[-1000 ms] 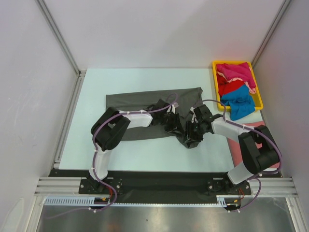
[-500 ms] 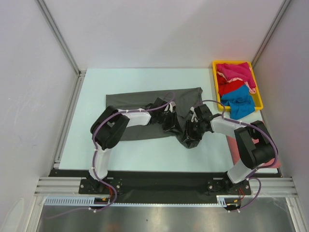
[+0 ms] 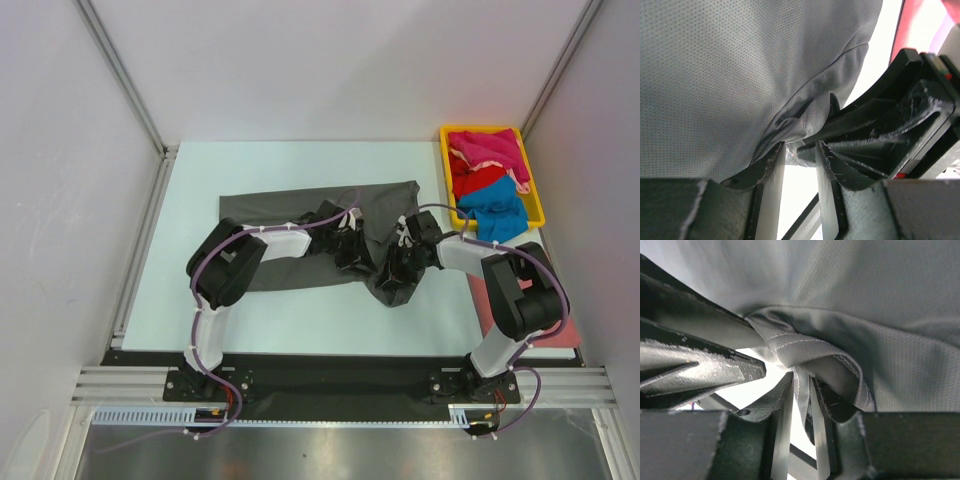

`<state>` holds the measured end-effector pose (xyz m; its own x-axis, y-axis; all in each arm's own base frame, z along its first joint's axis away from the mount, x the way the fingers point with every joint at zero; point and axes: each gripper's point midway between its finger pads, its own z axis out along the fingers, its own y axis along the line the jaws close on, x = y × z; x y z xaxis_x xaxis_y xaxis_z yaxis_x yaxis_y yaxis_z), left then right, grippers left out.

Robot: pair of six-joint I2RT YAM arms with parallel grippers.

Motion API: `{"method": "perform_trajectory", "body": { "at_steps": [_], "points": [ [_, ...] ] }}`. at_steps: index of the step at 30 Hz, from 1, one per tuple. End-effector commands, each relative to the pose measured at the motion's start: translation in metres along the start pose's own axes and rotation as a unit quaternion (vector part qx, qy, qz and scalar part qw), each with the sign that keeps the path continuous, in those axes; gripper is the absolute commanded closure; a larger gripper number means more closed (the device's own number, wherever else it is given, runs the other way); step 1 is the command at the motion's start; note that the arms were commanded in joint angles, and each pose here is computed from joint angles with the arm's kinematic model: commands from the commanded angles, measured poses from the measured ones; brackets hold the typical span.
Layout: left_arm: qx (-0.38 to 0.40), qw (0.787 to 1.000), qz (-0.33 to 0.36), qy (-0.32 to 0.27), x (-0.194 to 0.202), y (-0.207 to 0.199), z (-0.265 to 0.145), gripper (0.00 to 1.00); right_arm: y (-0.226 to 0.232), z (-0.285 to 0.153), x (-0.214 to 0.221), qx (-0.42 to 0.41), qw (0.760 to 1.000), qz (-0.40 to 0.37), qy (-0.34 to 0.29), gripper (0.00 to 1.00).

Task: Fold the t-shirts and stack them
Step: Fold the tshirt

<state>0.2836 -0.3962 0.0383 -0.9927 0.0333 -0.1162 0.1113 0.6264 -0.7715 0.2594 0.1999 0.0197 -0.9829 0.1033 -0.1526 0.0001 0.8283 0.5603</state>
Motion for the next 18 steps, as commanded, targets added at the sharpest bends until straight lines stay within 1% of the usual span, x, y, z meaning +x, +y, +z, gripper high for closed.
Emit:
{"method": "perform_trajectory", "body": {
  "at_steps": [1,5,11,13,16,18],
  "points": [
    [0.021,0.999,0.024,-0.007,-0.009,-0.018,-0.007,0.64,0.005,0.002,-0.019,-0.007,1.000,-0.007,-0.023,0.75],
    [0.014,0.999,0.033,-0.012,-0.011,-0.020,-0.015,0.64,0.014,0.003,-0.022,-0.030,0.999,-0.005,-0.022,0.80],
    [0.004,0.998,0.056,-0.033,-0.019,-0.028,-0.035,0.64,0.014,0.008,-0.021,-0.038,0.999,0.004,-0.016,0.81],
    [0.002,0.997,0.065,-0.041,-0.021,-0.031,-0.041,0.63,0.013,0.007,-0.022,-0.034,0.999,0.005,-0.020,0.86],
    [-0.004,0.996,0.081,-0.049,-0.023,-0.036,-0.051,0.63,0.017,-0.001,-0.025,-0.032,0.999,-0.003,-0.028,0.87],
    [-0.011,0.995,0.088,-0.053,-0.022,-0.037,-0.059,0.63,0.021,-0.007,-0.024,-0.033,0.999,-0.007,-0.026,0.93]
  ]
}}
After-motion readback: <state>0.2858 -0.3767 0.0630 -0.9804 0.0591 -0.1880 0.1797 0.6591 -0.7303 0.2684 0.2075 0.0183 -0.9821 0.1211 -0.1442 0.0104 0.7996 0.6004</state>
